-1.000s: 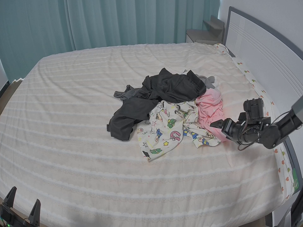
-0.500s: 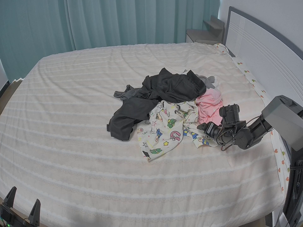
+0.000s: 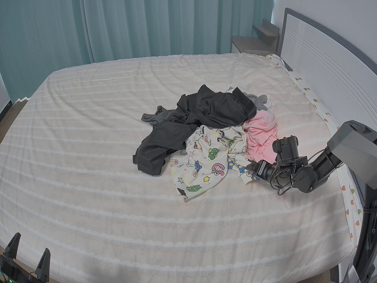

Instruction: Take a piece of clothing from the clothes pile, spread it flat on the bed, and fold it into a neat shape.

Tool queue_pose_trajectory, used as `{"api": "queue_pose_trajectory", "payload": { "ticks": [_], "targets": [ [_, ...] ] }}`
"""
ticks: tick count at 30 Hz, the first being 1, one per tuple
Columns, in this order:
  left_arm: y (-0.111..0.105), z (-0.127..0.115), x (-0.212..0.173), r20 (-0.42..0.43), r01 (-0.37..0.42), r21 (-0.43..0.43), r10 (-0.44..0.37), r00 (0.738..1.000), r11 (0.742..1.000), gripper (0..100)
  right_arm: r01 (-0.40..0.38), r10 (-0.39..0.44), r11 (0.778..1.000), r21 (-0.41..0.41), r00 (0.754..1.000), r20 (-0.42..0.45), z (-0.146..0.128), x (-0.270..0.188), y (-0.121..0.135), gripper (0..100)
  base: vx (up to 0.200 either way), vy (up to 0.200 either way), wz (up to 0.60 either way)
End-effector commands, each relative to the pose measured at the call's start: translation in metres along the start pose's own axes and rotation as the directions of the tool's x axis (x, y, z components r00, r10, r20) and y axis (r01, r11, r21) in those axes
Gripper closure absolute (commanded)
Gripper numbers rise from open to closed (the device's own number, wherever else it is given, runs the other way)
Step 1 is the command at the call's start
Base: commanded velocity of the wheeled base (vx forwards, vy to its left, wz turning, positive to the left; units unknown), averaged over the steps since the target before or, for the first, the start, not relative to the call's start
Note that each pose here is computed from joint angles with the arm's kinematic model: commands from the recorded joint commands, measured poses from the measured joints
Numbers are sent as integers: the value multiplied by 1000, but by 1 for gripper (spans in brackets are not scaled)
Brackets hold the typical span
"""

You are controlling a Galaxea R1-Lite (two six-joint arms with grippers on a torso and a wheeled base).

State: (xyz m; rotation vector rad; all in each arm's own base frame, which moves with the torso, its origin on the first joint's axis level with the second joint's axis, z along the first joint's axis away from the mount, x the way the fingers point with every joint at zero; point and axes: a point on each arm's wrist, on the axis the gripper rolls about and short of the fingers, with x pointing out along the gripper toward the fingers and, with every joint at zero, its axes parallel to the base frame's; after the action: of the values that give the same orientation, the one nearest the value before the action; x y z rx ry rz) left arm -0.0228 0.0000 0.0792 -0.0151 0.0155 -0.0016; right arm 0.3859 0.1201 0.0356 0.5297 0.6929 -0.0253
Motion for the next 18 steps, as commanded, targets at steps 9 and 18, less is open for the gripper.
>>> {"api": "queue_pose_trajectory", "payload": {
  "ticks": [9, 18],
  "targets": [
    [0, -3, 0, -1, 0, -2, 0, 1000, 1000, 0, 14, -14, 1000, -8, 1000, 3, -17, -4, 14, 0, 0, 0, 0],
    [0, -4, 0, -3, 0, -2, 0, 1000, 1000, 0, 47, -50, 998, 30, 993, 104, -1, 20, 19, 0, 0, 0, 0]
  ]
}}
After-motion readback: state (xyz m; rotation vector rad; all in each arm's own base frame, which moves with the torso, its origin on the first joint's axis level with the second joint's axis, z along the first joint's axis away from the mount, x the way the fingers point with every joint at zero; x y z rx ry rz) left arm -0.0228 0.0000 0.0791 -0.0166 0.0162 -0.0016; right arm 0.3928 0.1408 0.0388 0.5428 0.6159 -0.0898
